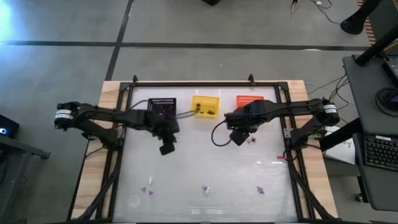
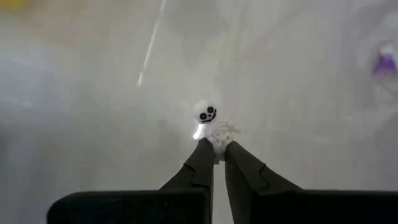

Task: Sort Halloween decoration
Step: Put the white skeleton toy into the orange bin

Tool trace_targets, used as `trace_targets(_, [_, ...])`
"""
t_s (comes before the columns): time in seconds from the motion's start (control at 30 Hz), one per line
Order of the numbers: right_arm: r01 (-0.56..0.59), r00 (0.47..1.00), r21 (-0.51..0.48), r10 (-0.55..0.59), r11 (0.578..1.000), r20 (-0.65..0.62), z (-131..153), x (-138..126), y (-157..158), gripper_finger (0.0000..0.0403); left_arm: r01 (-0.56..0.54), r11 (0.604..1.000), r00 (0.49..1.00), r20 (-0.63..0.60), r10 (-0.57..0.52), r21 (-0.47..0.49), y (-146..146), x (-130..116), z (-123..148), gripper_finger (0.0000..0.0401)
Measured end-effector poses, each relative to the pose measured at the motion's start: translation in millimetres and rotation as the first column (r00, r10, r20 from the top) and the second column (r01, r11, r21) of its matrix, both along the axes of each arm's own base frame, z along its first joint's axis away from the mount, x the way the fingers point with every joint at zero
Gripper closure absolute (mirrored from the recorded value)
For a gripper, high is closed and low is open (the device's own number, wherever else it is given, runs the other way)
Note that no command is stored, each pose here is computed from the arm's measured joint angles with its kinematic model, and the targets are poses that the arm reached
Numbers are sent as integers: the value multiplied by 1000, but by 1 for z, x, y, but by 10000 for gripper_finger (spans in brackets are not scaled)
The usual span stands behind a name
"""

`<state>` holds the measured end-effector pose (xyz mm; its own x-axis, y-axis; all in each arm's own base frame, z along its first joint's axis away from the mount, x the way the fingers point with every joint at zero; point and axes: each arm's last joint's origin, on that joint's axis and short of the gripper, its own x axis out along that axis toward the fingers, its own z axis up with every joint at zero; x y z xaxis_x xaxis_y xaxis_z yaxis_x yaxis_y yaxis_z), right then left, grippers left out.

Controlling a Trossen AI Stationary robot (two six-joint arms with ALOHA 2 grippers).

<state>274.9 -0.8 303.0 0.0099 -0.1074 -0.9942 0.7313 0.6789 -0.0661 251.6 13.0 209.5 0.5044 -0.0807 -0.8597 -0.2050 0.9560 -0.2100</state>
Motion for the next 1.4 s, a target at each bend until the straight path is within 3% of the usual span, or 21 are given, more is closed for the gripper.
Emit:
trace_targets(0.2, [3, 995, -42, 1, 999, 99, 5, 8, -1, 243, -45, 998, 996, 81, 41, 54, 31, 7, 20, 400])
trace_targets(0.43, [-65, 953, -84, 87, 994, 289, 10, 27, -8, 243, -45, 998, 982, 186, 35, 50, 60, 10, 44, 400])
trace_targets(0.6, [-42, 860, -128, 101, 991, 500, 22, 45, -24, 243, -56, 995, 973, 228, 36, 80, 69, 12, 54, 400])
trace_targets(0.73, [36, 738, -140, 68, 990, 672, 35, 60, -40, 243, -69, 992, 951, 306, 35, 102, 73, 17, 61, 400])
trace_targets(0.93, [113, 598, -137, 43, 984, 800, 49, 69, -56, 243, -112, 985, 897, 439, 43, 131, 81, 24, 72, 400])
trace_targets(1.23, [209, 514, -78, -42, 975, 857, 56, 70, -73, 243, -162, 973, 815, 579, 39, 162, 90, 29, 86, 400])
trace_targets(1.4, [222, 499, -76, -47, 972, 866, 57, 70, -77, 243, -176, 968, 764, 645, 19, 179, 91, 32, 94, 400])
